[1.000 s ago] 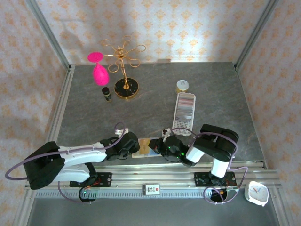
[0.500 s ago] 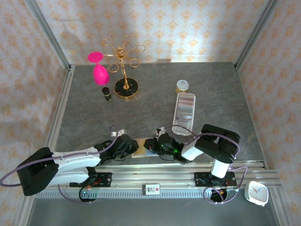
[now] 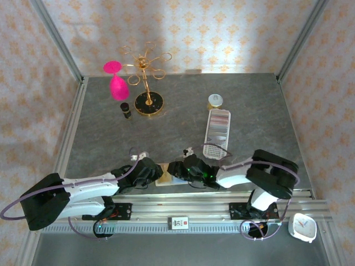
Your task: Put the credit cards into the card holder
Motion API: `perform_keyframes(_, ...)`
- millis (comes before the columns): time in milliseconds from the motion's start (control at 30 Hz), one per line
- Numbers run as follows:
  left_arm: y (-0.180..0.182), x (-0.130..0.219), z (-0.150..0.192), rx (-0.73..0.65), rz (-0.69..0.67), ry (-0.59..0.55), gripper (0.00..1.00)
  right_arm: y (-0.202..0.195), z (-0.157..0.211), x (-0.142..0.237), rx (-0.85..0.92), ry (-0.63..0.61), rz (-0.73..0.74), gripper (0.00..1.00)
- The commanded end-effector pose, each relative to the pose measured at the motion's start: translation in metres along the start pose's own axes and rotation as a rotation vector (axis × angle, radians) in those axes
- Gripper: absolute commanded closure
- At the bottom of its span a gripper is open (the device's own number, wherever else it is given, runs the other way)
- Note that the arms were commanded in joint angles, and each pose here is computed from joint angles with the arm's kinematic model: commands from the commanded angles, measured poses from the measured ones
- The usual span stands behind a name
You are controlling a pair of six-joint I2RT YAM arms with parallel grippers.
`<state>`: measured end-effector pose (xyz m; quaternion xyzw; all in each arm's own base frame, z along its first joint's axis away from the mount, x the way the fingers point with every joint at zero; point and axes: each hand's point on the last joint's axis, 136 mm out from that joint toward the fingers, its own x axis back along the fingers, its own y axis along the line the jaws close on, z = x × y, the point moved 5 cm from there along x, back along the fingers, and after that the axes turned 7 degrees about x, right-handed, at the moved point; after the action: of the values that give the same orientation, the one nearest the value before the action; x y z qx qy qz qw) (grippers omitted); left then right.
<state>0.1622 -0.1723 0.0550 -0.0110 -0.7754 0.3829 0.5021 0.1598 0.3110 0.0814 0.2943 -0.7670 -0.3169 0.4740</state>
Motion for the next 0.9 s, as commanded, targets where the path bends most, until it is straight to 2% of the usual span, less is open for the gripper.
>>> perform_keyframes(0,0.021,-0.006,0.017,-0.01,-0.098,0.112,0.68,-0.009,-0.009,0.016,0.034,-0.062,0.119,0.63)
perform_keyframes(233,0.021,-0.007,0.017,-0.015,-0.104,0.114,0.69,-0.031,-0.011,0.042,0.012,-0.09,0.287,0.58)
perform_keyframes(867,0.021,-0.007,0.017,-0.013,-0.099,0.113,0.69,-0.046,0.006,0.026,0.017,0.02,0.327,0.56)
